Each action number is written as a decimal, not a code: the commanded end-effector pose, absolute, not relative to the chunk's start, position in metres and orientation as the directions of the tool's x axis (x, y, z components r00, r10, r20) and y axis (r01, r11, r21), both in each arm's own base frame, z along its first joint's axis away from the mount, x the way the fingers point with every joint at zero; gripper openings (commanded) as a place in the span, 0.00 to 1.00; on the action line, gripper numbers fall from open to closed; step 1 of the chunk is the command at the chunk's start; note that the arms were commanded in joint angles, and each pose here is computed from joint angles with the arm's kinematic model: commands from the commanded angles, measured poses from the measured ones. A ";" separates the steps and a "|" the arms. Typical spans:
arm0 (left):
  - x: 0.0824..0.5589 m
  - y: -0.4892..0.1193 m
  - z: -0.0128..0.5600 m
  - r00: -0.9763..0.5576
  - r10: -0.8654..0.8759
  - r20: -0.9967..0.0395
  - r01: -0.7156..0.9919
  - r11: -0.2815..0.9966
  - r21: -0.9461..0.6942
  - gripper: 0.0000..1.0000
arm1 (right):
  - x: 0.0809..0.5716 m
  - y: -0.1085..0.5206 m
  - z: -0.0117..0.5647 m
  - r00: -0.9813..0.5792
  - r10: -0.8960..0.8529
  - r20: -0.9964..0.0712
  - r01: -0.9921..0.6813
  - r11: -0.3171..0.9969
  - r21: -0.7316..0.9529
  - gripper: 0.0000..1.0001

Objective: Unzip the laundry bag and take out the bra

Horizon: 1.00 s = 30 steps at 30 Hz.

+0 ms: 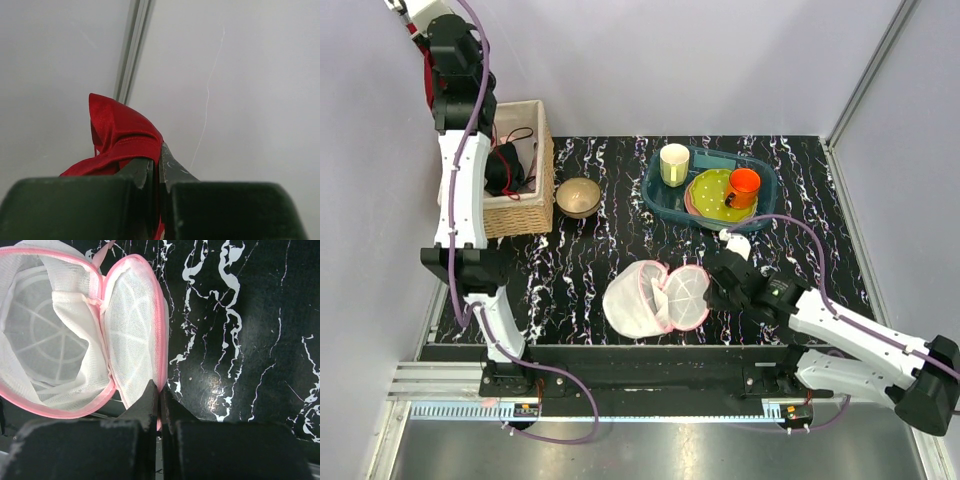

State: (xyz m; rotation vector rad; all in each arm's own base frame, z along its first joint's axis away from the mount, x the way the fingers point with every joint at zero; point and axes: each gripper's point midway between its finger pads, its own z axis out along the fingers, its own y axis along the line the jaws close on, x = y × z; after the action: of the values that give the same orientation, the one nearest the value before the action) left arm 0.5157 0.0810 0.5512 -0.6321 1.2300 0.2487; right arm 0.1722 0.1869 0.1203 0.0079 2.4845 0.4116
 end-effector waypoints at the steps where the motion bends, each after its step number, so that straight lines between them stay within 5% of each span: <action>1: 0.522 0.102 0.565 0.432 -0.270 -0.860 -0.403 0.795 -0.452 0.00 | 0.184 0.210 0.137 -0.793 0.106 -0.600 -0.134 0.930 0.342 0.00; 8: 0.548 0.106 0.507 0.300 -0.289 -0.909 -0.452 0.796 -0.402 0.00 | 0.192 0.222 0.136 -0.795 0.076 -0.602 -0.163 0.929 0.332 0.00; 16: 0.586 0.116 0.321 -0.013 -0.355 -0.935 -0.608 0.745 -0.274 0.00 | 0.188 0.222 0.139 -0.795 0.096 -0.599 -0.162 0.918 0.362 0.00; 30: 0.591 0.094 0.095 -0.430 -0.527 -0.733 -0.659 0.738 -0.145 0.00 | 0.181 0.209 0.144 -0.789 0.126 -0.602 -0.136 0.919 0.369 0.00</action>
State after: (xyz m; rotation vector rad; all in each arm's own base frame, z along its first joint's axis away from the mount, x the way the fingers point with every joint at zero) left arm 0.6009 0.0991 0.1213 -0.8509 2.0434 0.2534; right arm 0.1808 0.2112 0.1334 -0.0298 2.4556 0.5108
